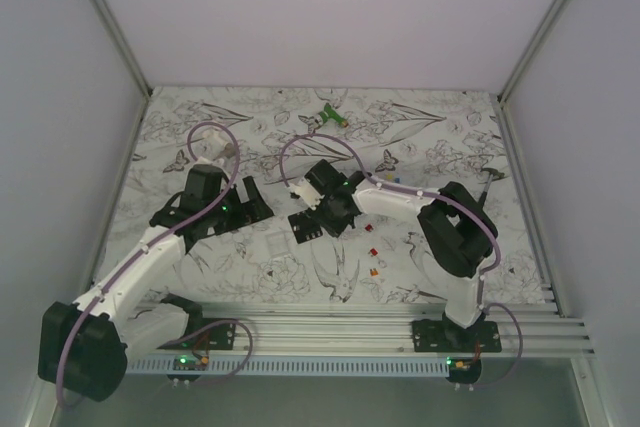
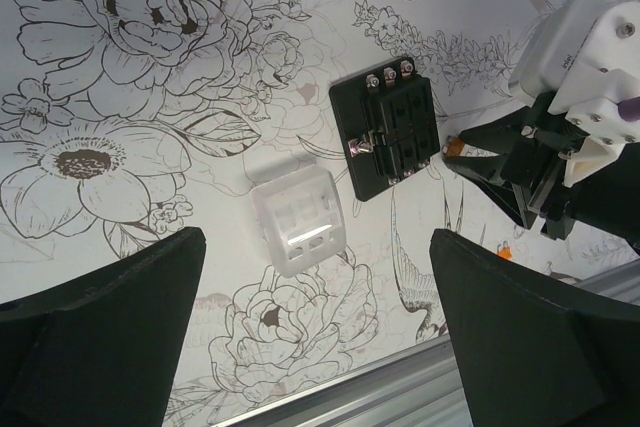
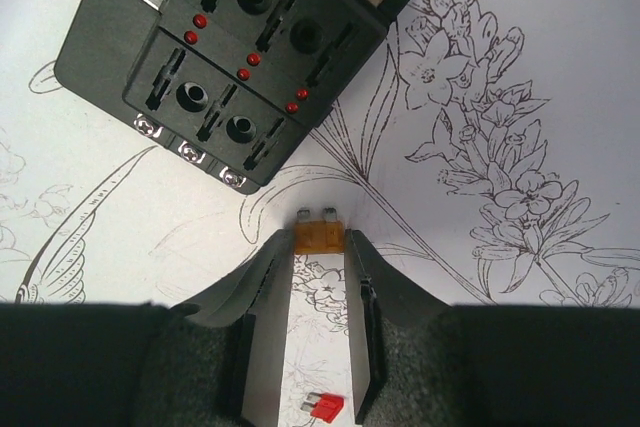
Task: Snap on the fuse box
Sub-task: Pick up the fuse from the center of the board, then install the fuse at the fuse box base.
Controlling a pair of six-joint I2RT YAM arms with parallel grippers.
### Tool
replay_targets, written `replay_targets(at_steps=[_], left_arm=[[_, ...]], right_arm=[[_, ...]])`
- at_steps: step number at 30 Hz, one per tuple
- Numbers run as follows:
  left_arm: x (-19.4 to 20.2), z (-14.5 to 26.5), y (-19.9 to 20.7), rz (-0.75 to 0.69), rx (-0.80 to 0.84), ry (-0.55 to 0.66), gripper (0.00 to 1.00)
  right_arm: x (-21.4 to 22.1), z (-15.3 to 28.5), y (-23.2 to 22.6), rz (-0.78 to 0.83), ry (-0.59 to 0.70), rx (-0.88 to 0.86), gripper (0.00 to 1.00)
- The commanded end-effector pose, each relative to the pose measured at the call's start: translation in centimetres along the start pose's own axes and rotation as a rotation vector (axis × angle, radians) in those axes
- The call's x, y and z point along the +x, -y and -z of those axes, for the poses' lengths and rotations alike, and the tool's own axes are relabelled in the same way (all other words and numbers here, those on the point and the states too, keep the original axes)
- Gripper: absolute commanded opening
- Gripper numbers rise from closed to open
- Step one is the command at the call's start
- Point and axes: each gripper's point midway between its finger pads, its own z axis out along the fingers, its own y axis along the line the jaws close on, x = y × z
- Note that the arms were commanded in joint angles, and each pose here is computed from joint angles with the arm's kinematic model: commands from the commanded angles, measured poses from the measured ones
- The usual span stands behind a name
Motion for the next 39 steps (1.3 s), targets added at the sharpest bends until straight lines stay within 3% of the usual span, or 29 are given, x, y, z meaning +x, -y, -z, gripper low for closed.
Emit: replay_targets(at_steps=[1,9,16,29,39], left_arm=[[0.5,0.0,0.1,0.013,0.008,-0.033,1.00],[0.6,-0.2,0.9,0.027,0.040,-0.059,1.00],[0.5,-0.4,3.7,0.072,0.176,-0.096,0.98],[-0.3,-0.6,9.0,0.150,0.415,-0.175,0.81],[-0.1,-0.5,11.7,0.107,0.495,-0.199,0.59]], right_arm=[[1.8,-0.7,-0.4,0.011,-0.075,-0.011,0.30],[1.0,0.4,-0.4,-0.012,-0.012,0.000,0.26],[-1.8,3.0,-0.2,-0.026,0.148,0.004,0.25],[-6.6,8.5,-1.0,-0.022,0.469,-0.051,0.25],[-9.1,11.5,-2.8,-0.012,0.656,-0.143,0.25]])
